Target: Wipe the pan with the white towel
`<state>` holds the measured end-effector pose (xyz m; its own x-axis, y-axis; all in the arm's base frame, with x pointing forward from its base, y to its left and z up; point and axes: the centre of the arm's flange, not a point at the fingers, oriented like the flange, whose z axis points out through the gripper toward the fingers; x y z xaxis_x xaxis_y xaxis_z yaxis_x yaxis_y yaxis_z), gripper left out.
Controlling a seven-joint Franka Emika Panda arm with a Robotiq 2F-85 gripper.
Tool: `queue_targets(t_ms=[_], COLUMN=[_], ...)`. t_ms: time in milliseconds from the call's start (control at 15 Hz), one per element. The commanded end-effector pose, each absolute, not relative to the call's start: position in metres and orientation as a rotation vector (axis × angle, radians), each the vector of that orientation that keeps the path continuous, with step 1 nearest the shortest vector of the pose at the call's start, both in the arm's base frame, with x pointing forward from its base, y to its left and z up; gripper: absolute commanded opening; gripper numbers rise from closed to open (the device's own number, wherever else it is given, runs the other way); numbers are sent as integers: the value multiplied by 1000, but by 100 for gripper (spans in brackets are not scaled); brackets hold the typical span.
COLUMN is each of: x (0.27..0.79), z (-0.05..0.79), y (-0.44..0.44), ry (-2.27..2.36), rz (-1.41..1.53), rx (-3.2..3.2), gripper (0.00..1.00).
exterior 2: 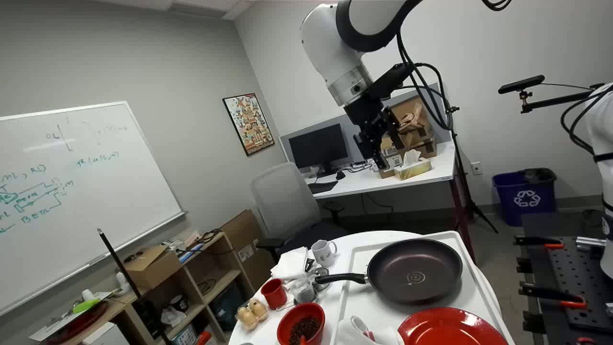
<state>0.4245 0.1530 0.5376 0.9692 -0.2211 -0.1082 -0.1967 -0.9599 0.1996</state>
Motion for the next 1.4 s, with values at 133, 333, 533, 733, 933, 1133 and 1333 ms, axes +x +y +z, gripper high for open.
queue_targets(t_ms=[133,333,533,733,933,1133,1333], x=[425,425,425,434,456,480,507], z=[538,538,538,532,519,500,475], y=[153,153,153,158,170,183,195], ry=[-314,-314,-314,-246,-87,92,285], rz=[-190,-190,-190,-197,-228,-214,-233], rx=[2931,2931,2931,2944,3002,3045,3060], gripper=[100,100,100,100,100,100,100])
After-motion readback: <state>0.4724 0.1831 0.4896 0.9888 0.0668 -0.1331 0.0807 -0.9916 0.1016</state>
